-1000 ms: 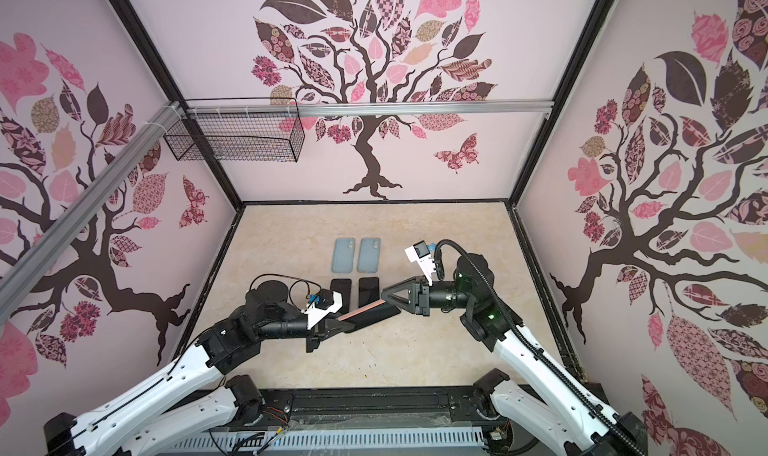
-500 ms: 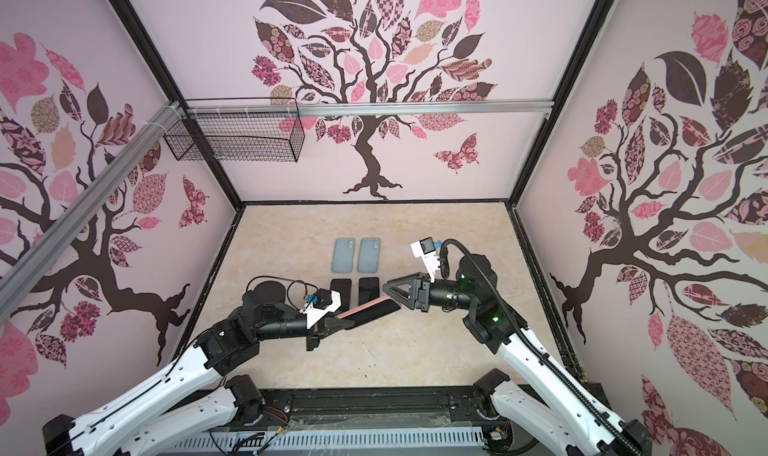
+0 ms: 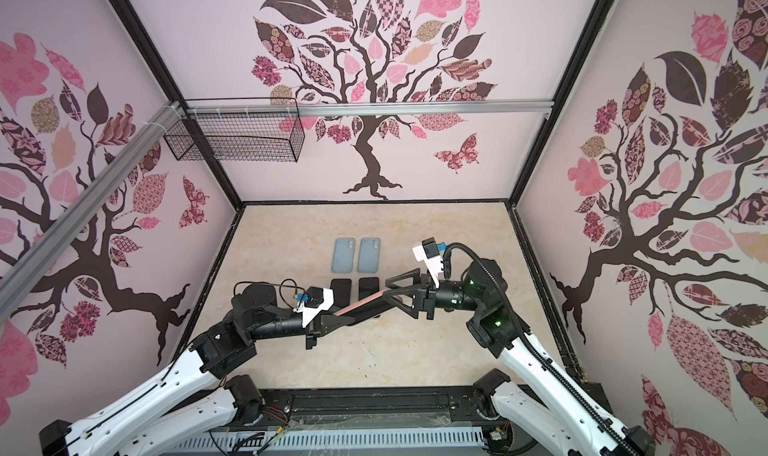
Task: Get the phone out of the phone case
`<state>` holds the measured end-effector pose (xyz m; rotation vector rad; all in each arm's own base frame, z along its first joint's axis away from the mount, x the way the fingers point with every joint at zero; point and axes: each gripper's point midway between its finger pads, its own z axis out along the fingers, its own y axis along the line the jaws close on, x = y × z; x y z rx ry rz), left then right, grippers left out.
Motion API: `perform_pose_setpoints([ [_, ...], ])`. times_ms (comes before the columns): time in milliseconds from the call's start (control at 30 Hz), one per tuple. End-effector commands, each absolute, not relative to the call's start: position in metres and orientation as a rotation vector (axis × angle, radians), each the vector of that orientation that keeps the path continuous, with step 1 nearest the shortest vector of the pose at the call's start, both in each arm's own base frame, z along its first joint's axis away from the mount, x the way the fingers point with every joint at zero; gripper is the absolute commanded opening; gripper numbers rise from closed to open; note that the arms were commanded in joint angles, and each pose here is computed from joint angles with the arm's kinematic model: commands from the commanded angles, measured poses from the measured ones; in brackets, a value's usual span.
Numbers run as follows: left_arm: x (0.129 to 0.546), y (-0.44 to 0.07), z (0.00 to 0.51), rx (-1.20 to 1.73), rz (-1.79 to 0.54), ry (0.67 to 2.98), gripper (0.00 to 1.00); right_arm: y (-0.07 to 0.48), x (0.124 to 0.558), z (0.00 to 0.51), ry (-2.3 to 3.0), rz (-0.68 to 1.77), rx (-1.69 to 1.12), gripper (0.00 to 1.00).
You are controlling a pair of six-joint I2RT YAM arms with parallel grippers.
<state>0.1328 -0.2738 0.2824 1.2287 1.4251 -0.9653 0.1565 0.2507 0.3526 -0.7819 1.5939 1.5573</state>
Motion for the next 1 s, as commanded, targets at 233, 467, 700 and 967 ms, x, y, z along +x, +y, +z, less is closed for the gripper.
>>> perform_pose_setpoints([
  [233,0.129,-0.276,0.299,1.220,-0.983,1.326,0.00,0.251,0.152,0.363,1.559,1.571,-0.802,0.39],
  [467,0.132,-0.275,0.309,1.203,-0.952,1.292,0.00,0.253,0.156,0.348,1.628,1.596,-0.773,0.31],
  [700,0.136,-0.275,0.319,1.211,-0.904,1.251,0.00,0.256,0.168,0.320,1.773,1.623,-0.665,0.24],
  [967,0.138,-0.276,0.329,1.209,-0.881,1.227,0.00,0.259,0.174,0.306,1.875,1.671,-0.585,0.21],
])
